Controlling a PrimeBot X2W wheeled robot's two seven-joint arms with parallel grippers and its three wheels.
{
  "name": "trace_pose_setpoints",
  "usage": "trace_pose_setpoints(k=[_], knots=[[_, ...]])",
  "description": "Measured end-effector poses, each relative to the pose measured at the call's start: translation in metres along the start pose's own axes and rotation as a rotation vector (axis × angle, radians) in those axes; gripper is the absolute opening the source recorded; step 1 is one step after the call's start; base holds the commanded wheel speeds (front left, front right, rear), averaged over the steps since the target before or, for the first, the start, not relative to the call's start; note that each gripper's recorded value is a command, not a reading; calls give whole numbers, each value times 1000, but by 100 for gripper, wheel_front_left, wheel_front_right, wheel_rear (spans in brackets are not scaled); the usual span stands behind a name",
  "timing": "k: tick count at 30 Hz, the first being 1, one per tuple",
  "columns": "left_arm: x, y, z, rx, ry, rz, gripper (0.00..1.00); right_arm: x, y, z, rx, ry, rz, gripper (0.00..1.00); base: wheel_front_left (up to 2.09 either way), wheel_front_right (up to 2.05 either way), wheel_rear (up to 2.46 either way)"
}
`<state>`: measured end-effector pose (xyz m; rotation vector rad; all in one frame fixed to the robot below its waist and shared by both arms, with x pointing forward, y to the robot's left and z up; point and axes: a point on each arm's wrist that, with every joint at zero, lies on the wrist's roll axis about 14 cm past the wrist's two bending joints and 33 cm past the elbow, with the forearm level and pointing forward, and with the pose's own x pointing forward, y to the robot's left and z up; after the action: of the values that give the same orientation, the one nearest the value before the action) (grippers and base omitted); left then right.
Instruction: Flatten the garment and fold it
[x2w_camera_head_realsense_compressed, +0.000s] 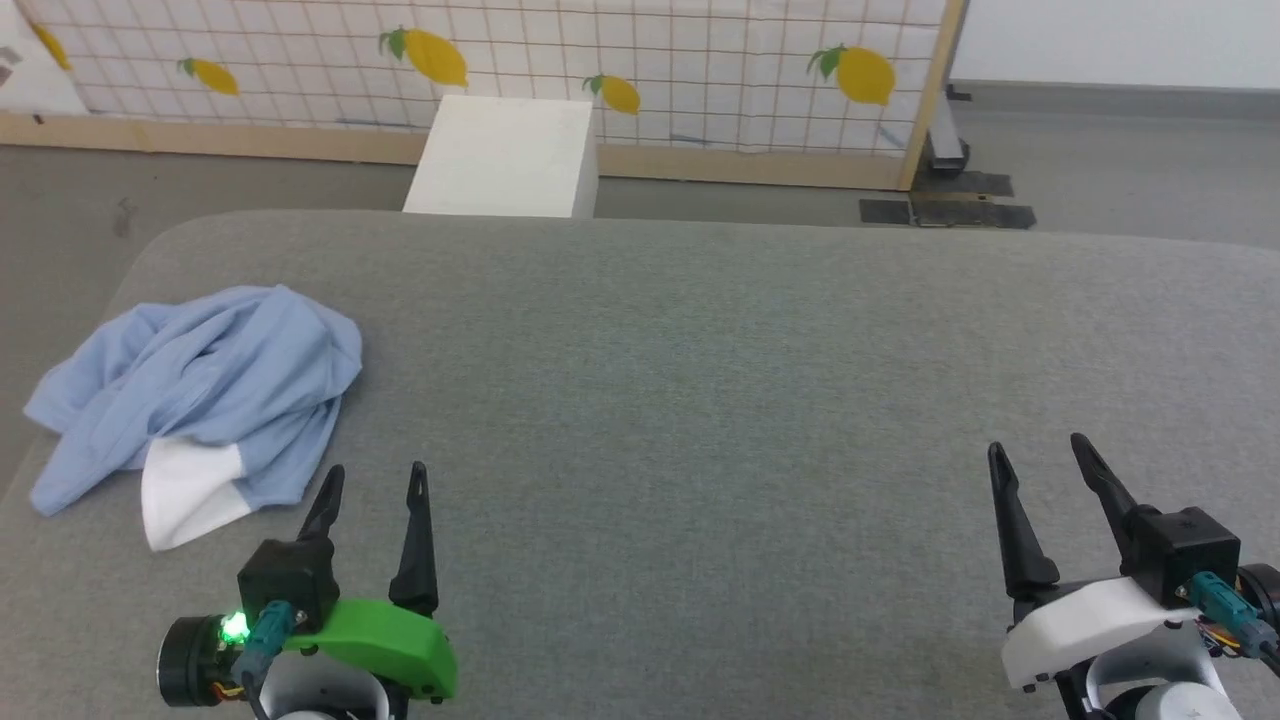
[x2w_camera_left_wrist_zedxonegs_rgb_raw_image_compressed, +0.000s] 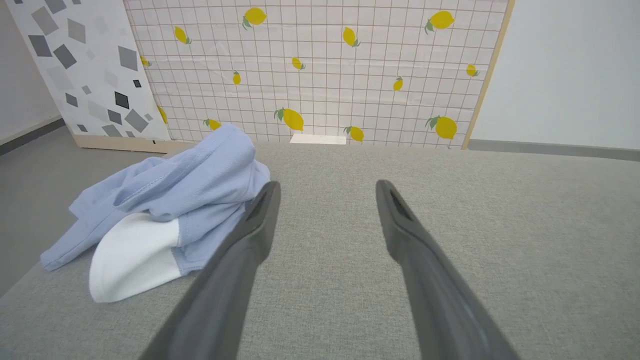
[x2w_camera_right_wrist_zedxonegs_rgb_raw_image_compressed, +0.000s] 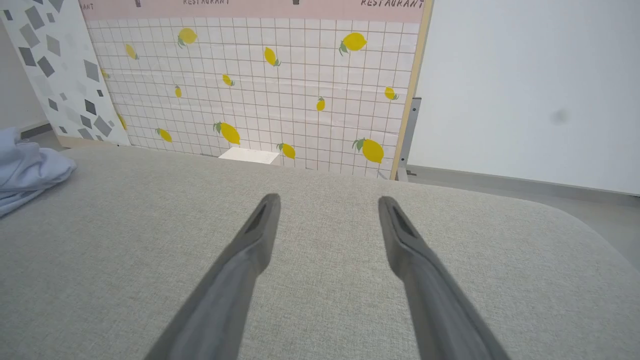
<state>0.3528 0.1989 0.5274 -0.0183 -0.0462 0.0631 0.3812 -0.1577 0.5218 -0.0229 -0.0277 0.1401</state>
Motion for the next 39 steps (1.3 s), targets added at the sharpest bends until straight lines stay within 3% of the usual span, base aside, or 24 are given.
trace_pose_setpoints(k=[39], knots=[[-83, 89, 4, -28, -55, 310, 100, 39, 105, 0, 26, -47, 307, 100, 0, 0, 0]])
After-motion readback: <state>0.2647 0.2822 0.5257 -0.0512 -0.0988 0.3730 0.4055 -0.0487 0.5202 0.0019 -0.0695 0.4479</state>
